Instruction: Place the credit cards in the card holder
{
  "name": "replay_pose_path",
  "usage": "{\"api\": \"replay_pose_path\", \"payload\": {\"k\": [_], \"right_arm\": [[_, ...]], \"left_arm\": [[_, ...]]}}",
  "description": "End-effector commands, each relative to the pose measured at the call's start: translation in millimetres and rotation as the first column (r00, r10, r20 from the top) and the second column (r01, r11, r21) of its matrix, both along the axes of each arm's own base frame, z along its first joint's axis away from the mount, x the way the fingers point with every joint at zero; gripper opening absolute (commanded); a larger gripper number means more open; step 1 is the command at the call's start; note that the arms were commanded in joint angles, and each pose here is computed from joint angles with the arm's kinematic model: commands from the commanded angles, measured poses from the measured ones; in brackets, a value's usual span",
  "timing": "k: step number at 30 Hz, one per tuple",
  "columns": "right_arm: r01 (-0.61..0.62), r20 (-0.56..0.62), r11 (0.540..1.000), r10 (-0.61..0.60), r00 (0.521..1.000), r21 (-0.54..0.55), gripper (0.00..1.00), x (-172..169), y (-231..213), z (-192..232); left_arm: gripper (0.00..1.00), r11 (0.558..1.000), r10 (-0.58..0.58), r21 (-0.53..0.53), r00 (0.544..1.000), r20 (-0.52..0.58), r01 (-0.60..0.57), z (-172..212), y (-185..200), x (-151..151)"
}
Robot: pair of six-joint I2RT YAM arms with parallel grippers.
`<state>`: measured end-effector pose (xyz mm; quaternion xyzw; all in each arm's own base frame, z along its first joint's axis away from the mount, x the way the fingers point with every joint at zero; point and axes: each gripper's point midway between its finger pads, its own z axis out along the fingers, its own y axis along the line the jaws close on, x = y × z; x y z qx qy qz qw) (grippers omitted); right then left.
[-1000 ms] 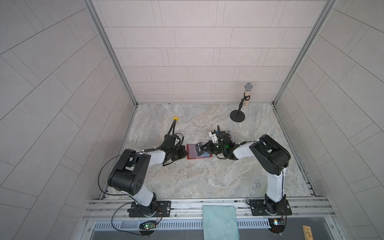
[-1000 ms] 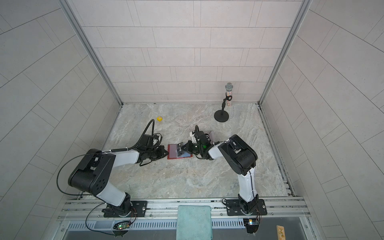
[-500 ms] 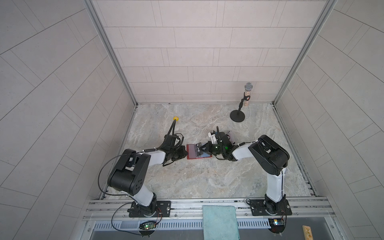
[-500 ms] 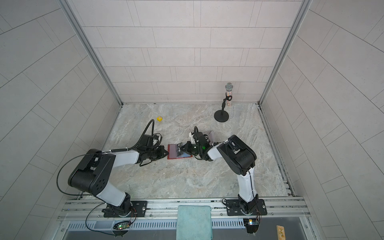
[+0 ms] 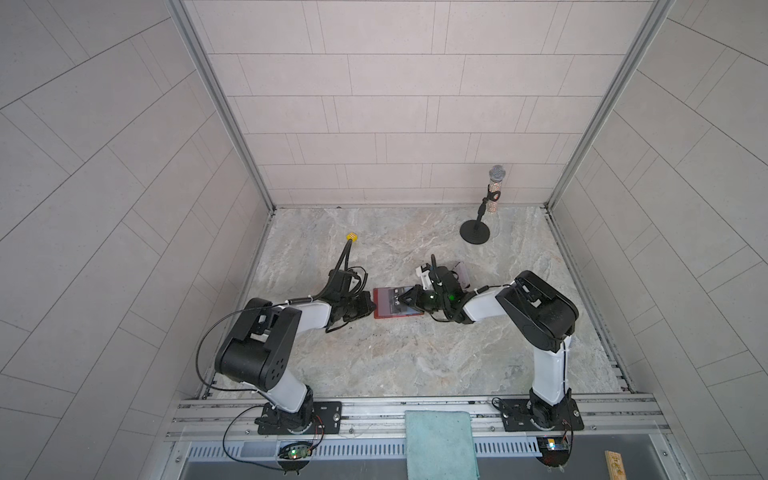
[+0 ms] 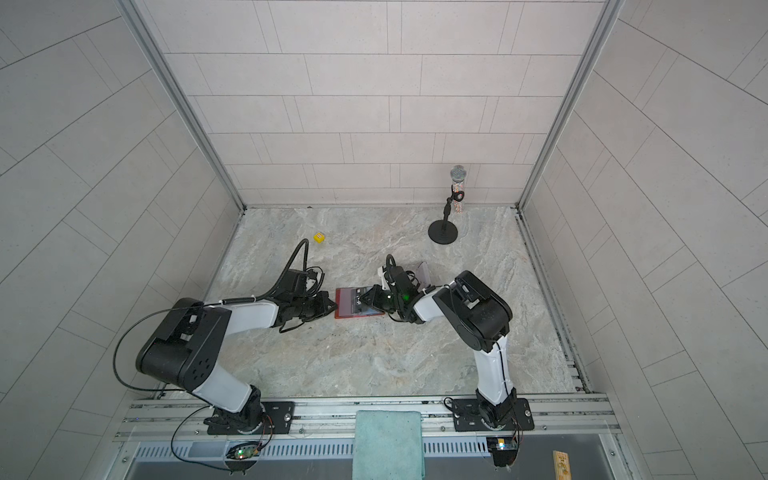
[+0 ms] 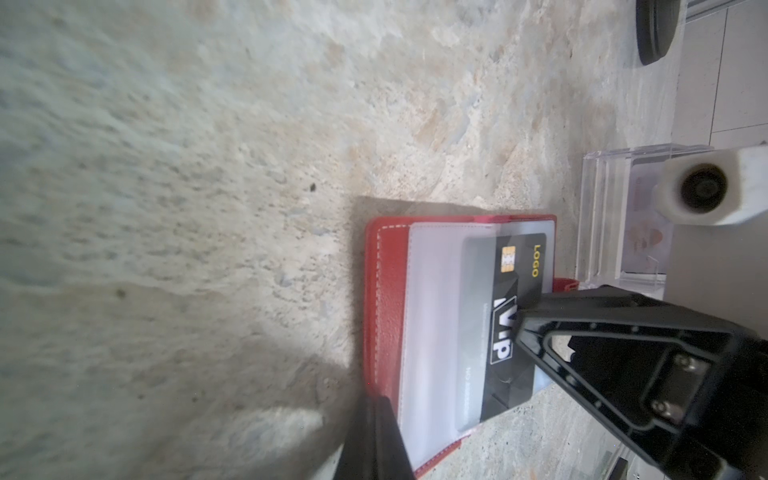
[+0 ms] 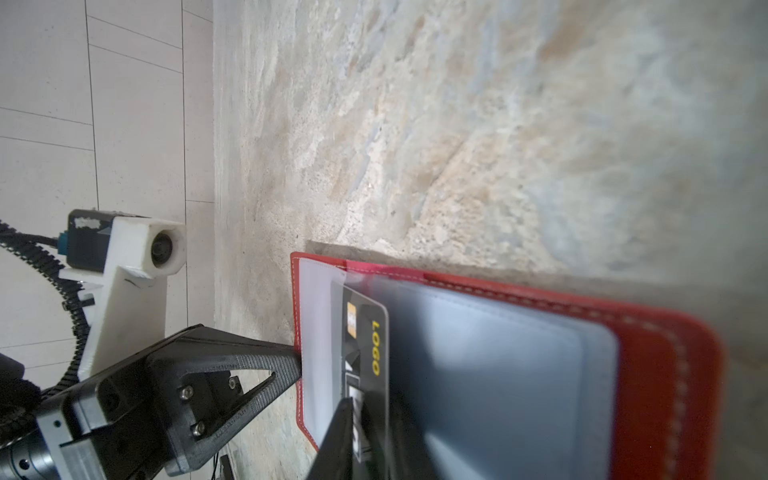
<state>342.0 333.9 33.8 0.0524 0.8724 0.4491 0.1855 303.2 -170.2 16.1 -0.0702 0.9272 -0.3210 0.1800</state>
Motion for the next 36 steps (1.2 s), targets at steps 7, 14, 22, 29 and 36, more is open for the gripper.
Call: {"api": "replay_pose_path", "payload": {"k": [7, 14, 22, 29, 36], "right_arm": [[-0.037, 0.005, 0.973, 0.039, 0.999, -0.228, 0.36, -14.3, -10.2, -5.3], [-0.062, 0.032, 0.941, 0.077, 0.997, -0.332, 0.44, -14.8, -10.5, 0.8], [-0.081, 0.068, 0.906, 0.120, 0.990, -0.415, 0.47, -12.7, -11.5, 17.1], [-0.085, 0.087, 0.877, 0.142, 0.986, -0.472, 0.48, -10.1, -13.1, 26.5], [-0.084, 0.096, 0.820, 0.167, 0.981, -0.565, 0.35, -9.6, -20.3, 31.8]], "left_arm": [[0.00, 1.000, -0.003, 0.028, 1.000, -0.024, 0.004, -6.5, 4.5, -8.3], [0.00, 1.000, -0.016, 0.025, 1.000, -0.020, 0.016, -4.8, 3.5, -8.9], [0.00, 0.999, -0.030, 0.023, 1.000, -0.011, 0.030, -0.7, 2.1, -8.9], [0.00, 0.999, -0.036, 0.020, 0.999, -0.008, 0.036, 1.1, 1.2, -8.8], [0.00, 0.999, -0.039, 0.014, 0.999, -0.003, 0.039, 4.6, 0.0, -7.8]]}}
